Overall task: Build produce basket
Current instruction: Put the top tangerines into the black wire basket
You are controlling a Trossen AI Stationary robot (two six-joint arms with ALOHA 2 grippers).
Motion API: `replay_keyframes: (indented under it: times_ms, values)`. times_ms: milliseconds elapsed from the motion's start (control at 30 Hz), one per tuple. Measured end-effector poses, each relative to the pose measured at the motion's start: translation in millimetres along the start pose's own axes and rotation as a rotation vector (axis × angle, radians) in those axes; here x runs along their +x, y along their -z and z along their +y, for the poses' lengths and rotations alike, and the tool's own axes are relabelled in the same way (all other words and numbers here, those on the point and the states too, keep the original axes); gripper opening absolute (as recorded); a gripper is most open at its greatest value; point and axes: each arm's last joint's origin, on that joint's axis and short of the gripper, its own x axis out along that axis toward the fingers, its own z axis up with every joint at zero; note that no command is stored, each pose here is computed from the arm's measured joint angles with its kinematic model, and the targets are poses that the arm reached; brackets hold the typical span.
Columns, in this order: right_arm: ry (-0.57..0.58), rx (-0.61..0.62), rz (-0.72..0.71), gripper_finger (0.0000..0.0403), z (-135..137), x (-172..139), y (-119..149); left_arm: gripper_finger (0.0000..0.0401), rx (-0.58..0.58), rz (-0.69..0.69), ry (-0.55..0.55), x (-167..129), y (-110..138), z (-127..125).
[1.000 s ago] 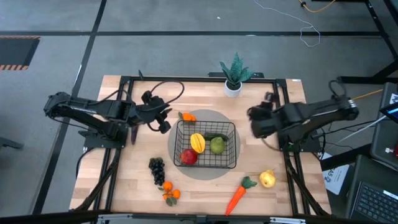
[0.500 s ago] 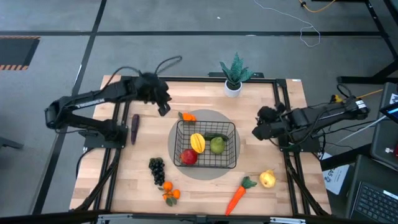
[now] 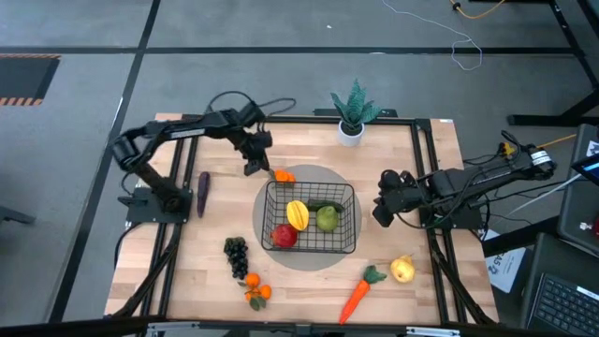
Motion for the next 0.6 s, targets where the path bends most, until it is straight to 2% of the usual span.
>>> replay_keyframes:
  times_ms: [133, 267, 600]
  values:
    - [-0.004, 0.000, 0.004, 0.0145, 0.2, 0.0, 0.1, 0.0073, 0.013, 0.053, 0.017, 18.8, 4.2, 5.1]
    - [-0.004, 0.000, 0.004, 0.0145, 0.2, 0.0, 0.1, 0.0073, 0.047, 0.089, -0.028, 29.8, 4.9, 5.4]
    - [-0.004, 0.000, 0.004, 0.0145, 0.1, 0.0, 0.1, 0.0073, 0.085, 0.062, -0.026, 34.6, 0.1, 0.7]
